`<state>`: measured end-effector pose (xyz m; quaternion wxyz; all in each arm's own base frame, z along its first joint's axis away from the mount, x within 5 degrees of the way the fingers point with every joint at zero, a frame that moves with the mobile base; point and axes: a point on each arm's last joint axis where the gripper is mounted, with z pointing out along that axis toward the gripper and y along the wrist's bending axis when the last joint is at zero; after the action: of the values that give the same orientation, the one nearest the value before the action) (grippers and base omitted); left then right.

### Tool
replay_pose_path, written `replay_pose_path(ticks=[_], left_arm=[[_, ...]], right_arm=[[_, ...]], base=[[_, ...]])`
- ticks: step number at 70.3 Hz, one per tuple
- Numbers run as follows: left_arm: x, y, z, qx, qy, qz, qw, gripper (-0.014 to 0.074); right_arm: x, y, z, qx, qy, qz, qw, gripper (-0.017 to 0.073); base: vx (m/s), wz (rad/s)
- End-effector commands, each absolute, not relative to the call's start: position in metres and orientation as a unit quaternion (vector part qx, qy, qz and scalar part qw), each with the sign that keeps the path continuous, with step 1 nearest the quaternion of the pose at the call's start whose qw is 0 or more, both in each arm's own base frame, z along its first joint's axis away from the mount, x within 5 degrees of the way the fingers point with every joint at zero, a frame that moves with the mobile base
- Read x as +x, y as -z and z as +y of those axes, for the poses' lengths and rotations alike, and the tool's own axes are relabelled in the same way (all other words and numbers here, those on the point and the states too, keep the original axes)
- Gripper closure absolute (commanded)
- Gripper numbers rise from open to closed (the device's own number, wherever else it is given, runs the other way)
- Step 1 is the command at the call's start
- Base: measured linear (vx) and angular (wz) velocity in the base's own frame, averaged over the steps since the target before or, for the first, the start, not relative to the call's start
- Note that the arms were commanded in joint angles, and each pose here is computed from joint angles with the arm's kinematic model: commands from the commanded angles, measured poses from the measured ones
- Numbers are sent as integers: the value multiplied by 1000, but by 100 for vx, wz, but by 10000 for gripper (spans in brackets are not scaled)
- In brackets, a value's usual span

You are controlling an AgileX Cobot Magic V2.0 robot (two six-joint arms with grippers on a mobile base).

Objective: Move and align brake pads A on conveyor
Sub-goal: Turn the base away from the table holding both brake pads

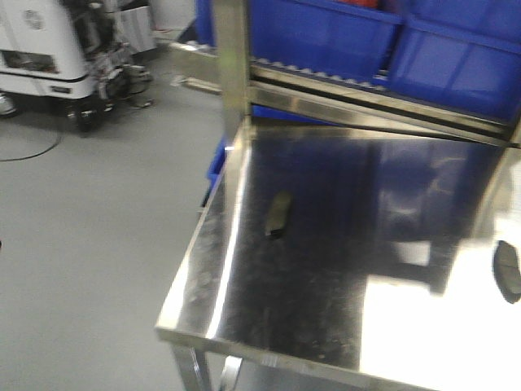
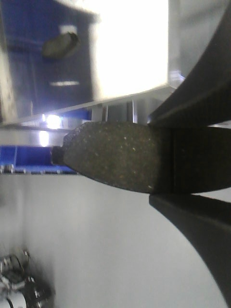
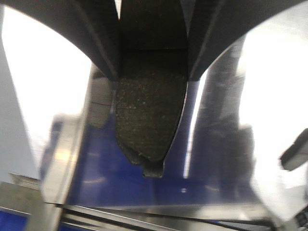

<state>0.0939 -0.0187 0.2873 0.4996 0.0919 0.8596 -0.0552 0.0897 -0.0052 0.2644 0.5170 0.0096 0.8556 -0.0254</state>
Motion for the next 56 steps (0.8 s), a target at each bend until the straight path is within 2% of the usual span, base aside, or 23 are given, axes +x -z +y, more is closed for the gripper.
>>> replay_pose_path(ticks=[1, 56], left_arm=[[98, -304, -20, 83, 62, 829, 550, 447], [98, -304, -20, 84, 62, 829, 549, 447]], right_arm=[[93, -281, -5, 0, 32, 825, 565, 563], [93, -281, -5, 0, 32, 825, 565, 563]], base=[[-15, 59], [-10, 64]])
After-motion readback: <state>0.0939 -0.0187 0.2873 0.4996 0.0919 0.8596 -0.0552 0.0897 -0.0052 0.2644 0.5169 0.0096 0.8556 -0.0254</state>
